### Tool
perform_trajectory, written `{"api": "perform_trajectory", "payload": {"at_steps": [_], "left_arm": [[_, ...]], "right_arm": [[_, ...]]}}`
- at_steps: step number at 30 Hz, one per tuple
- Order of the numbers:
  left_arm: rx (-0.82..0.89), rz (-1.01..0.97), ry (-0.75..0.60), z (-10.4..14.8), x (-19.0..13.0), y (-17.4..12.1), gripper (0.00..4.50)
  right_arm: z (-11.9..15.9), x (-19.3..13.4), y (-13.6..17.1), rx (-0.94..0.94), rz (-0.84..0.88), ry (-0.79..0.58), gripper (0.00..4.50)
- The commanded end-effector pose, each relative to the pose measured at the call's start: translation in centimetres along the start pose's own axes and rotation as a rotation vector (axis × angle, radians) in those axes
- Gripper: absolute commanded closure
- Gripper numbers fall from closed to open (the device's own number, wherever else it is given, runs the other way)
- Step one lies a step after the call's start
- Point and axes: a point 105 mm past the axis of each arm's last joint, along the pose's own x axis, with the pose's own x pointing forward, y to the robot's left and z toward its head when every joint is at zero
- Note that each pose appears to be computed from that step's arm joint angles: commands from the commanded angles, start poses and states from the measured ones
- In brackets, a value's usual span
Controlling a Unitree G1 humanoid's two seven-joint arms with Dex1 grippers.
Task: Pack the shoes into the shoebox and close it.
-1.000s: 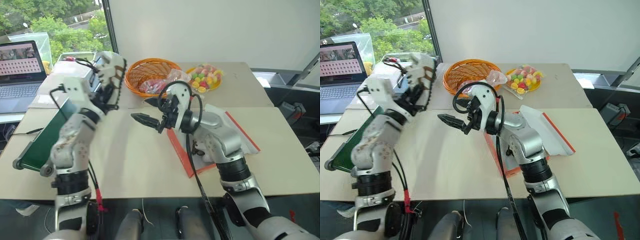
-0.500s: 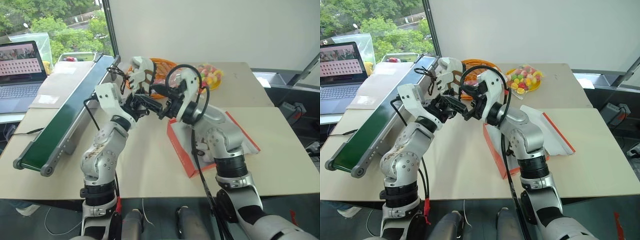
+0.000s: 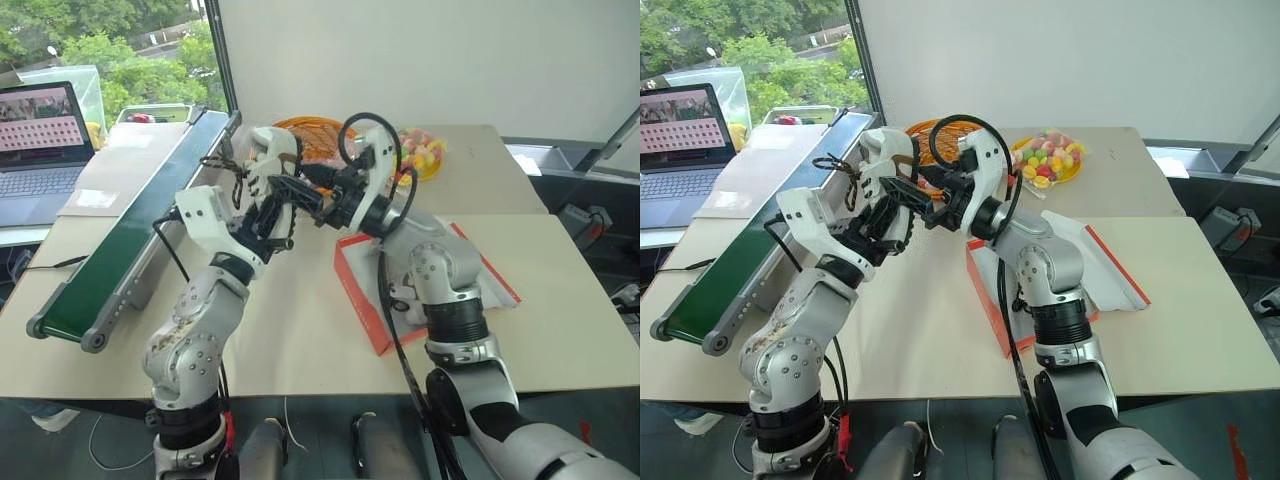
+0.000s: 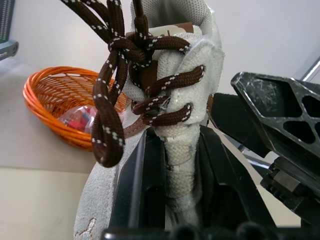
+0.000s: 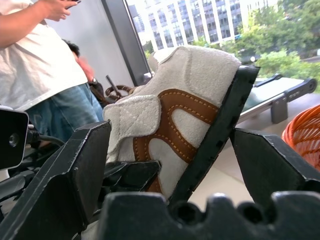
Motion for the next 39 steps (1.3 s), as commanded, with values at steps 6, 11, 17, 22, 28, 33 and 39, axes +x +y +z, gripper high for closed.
{"api": "perform_trajectory", "payload": {"at_steps": [6, 11, 17, 22, 28, 33, 39], "left_arm": [[0.023, -0.152, 0.020, -0.6, 0.0, -3.2, 3.70], [0.108, -0.220, -0.019, 0.8, 0.7, -4.6, 3.70], [0.232, -0.265, -0.080, 2.5, 1.1, -5.9, 3.70], [0.304, -0.282, -0.161, 4.3, 1.2, -6.8, 3.70], [0.347, -0.269, -0.170, 4.4, 1.0, -6.5, 3.74], [0.356, -0.266, -0.161, 4.2, 1.1, -6.5, 3.75], [0.351, -0.267, -0.159, 4.3, 1.3, -6.3, 3.75]], "right_arm": [[1.9, 0.7, 0.5, -0.011, 0.016, -0.048, 0.00], [1.3, 0.8, 0.1, 0.007, -0.011, -0.028, 0.00], [0.8, 0.8, -0.6, 0.036, -0.044, -0.005, 0.00], [0.1, 0.8, -0.9, 0.070, -0.052, 0.023, 0.00], [-0.3, 1.1, -0.7, 0.095, -0.036, 0.036, 0.26], [0.1, 1.4, -0.4, 0.108, -0.013, 0.020, 1.70], [0.1, 1.4, -0.4, 0.108, -0.014, 0.019, 3.39]]}}
